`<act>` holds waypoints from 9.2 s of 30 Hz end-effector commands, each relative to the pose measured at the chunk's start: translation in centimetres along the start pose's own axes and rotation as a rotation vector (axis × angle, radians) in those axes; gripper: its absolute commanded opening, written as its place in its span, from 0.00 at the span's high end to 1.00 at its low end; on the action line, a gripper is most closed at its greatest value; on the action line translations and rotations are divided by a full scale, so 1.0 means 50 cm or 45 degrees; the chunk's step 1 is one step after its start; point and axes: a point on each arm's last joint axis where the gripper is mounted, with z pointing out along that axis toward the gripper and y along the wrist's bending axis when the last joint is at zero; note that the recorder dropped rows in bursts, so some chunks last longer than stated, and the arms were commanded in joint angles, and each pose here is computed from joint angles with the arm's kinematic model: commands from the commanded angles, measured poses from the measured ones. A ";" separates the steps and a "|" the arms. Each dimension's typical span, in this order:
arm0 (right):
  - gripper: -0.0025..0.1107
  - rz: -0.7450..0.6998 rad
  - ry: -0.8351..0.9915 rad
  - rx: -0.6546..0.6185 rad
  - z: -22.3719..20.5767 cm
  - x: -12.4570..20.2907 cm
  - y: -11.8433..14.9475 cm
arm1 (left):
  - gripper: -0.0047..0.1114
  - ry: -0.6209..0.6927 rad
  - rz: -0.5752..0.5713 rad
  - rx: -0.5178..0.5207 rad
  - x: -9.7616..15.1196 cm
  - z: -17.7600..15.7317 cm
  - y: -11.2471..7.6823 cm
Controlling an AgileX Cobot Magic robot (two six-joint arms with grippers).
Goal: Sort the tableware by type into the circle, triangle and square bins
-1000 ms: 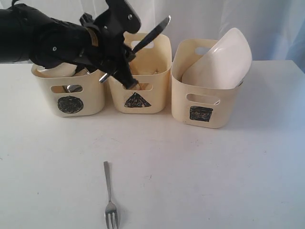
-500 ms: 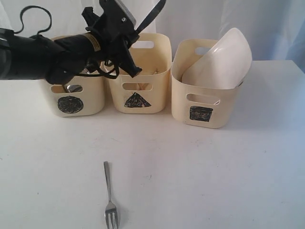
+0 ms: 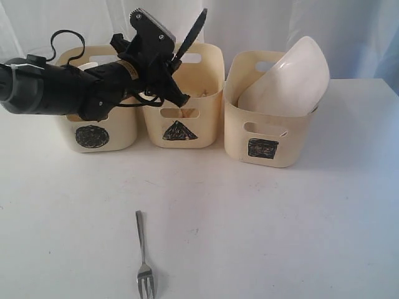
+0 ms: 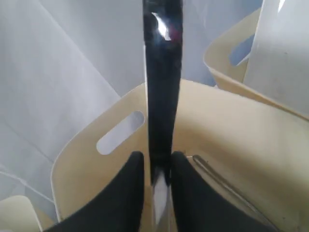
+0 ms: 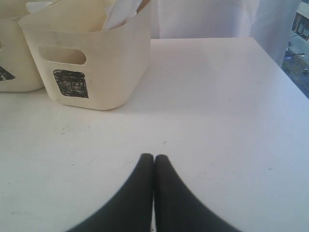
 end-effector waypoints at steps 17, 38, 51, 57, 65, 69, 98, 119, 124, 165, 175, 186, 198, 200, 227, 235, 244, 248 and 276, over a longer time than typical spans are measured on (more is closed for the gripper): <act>0.98 0.009 -0.005 0.004 0.001 0.003 -0.001 | 0.96 0.425 -0.115 0.089 -0.112 -0.156 0.065; 0.98 0.009 -0.005 0.004 0.001 0.003 -0.001 | 0.96 1.226 -0.308 1.040 -0.062 -0.313 -0.048; 0.98 0.009 -0.005 0.004 0.001 0.003 -0.001 | 0.65 1.635 -1.002 0.700 -0.026 -0.286 -0.072; 0.98 0.009 -0.005 0.004 0.001 0.003 -0.001 | 0.65 1.795 -1.060 0.681 0.017 -0.262 -0.094; 0.98 0.009 -0.005 0.004 0.001 0.003 -0.001 | 0.64 1.786 -1.192 0.493 0.081 -0.235 -0.134; 0.98 0.009 -0.005 0.004 0.001 0.003 -0.001 | 0.55 1.765 -1.167 0.500 0.080 -0.235 -0.156; 0.98 0.012 -0.005 0.004 0.001 0.003 -0.001 | 0.51 1.902 -1.158 0.247 0.110 -0.221 -0.234; 0.98 0.012 -0.005 0.004 0.001 0.003 -0.001 | 0.57 1.956 -1.123 0.175 0.133 -0.218 -0.245; 0.98 0.012 -0.005 0.004 0.001 0.003 -0.001 | 0.57 2.016 -1.115 0.170 0.152 -0.217 -0.255; 0.98 0.012 -0.005 0.004 0.001 0.003 -0.001 | 0.96 1.577 -0.921 0.307 0.038 -0.241 -0.182; 0.98 0.012 -0.005 0.004 0.001 0.003 -0.001 | 0.96 1.193 -0.857 0.280 -0.041 -0.256 -0.129; 0.98 0.012 -0.005 0.004 0.001 0.003 -0.001 | 0.96 0.710 -0.542 0.195 -0.103 -0.245 -0.075; 0.98 0.012 -0.005 0.004 0.001 0.003 -0.001 | 0.96 0.263 -0.481 0.025 -0.099 -0.195 0.036; 0.98 0.012 -0.005 0.004 0.001 0.003 -0.001 | 0.96 0.152 -0.496 0.011 -0.102 -0.187 0.052; 0.98 0.012 -0.005 0.004 0.001 0.003 -0.001 | 0.94 0.155 -0.717 -0.064 0.001 -0.009 0.092; 0.98 0.012 -0.005 0.004 0.001 0.003 -0.001 | 0.47 0.210 -0.693 -0.054 0.001 -0.009 0.092; 0.98 0.012 -0.005 0.004 0.001 0.003 -0.001 | 0.96 0.684 -0.632 -0.286 -0.030 -0.118 0.144; 0.98 0.012 -0.005 0.004 0.001 0.003 -0.001 | 0.96 0.763 -0.624 -0.308 -0.047 -0.184 0.149; 0.98 0.012 -0.005 0.004 0.001 0.003 -0.001 | 0.96 0.885 -0.602 -0.112 -0.001 -0.636 0.010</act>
